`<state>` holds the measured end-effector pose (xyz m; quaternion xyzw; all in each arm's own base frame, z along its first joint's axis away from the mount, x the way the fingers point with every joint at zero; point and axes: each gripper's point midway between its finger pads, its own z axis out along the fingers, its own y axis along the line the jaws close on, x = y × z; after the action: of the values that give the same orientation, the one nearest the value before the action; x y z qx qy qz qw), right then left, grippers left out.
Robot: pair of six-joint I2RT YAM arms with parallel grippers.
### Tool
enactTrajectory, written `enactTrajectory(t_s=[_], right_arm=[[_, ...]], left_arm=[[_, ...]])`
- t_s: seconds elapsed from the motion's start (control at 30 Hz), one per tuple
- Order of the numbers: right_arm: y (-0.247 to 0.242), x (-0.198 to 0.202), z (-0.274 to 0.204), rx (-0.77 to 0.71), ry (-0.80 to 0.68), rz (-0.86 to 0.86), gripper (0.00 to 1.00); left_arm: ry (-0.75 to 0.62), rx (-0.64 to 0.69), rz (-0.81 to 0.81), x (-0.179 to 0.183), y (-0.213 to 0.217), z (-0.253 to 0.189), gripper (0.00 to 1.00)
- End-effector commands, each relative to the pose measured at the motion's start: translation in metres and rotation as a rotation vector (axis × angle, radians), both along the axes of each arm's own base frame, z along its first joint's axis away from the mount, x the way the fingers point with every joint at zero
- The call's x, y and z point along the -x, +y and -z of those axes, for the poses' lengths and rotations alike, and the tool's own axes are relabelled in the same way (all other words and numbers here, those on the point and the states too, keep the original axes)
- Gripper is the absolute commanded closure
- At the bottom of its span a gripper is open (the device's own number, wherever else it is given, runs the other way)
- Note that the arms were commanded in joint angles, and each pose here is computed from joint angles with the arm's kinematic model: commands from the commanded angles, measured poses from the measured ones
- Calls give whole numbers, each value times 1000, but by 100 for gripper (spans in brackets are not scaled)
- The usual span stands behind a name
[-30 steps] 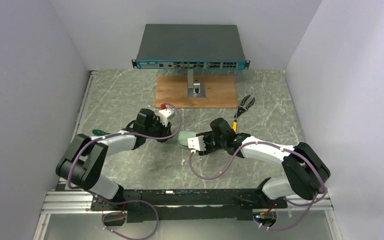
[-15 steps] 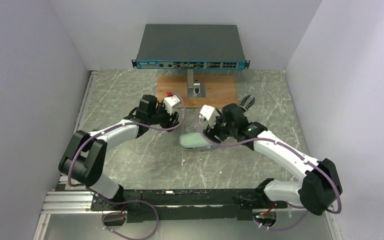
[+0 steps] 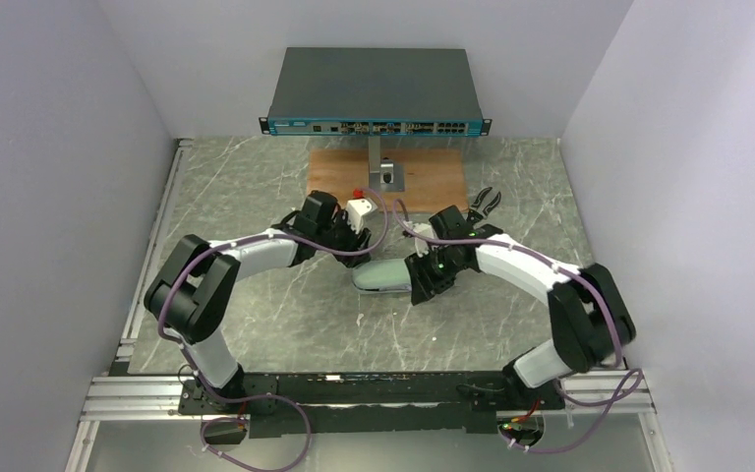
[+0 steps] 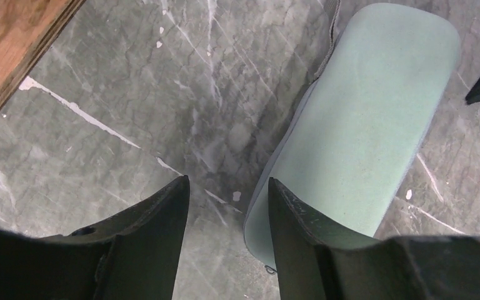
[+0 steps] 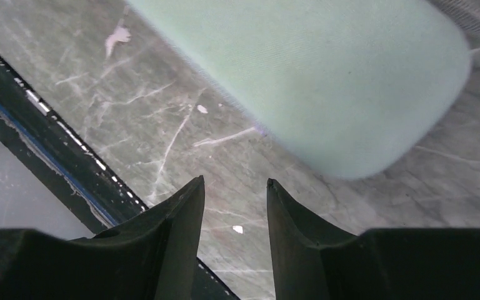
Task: Open the umbrella
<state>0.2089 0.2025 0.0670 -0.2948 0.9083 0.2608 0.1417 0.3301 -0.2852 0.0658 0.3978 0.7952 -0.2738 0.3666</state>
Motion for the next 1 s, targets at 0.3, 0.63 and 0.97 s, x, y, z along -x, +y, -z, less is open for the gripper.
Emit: enactTrajectory(t_s=[0.3,0.63,0.97], right_arm=[[-2,-81,12,44,-75,99,48],[-1,-89,-12,-144,-25,118,24],[5,-45,-39,-319,210,312,12]], left_arm=[[98,43,31,55,6,4,53],[100,90,11,67,7,-9,52],[-16,153,-143,89,42,-25,33]])
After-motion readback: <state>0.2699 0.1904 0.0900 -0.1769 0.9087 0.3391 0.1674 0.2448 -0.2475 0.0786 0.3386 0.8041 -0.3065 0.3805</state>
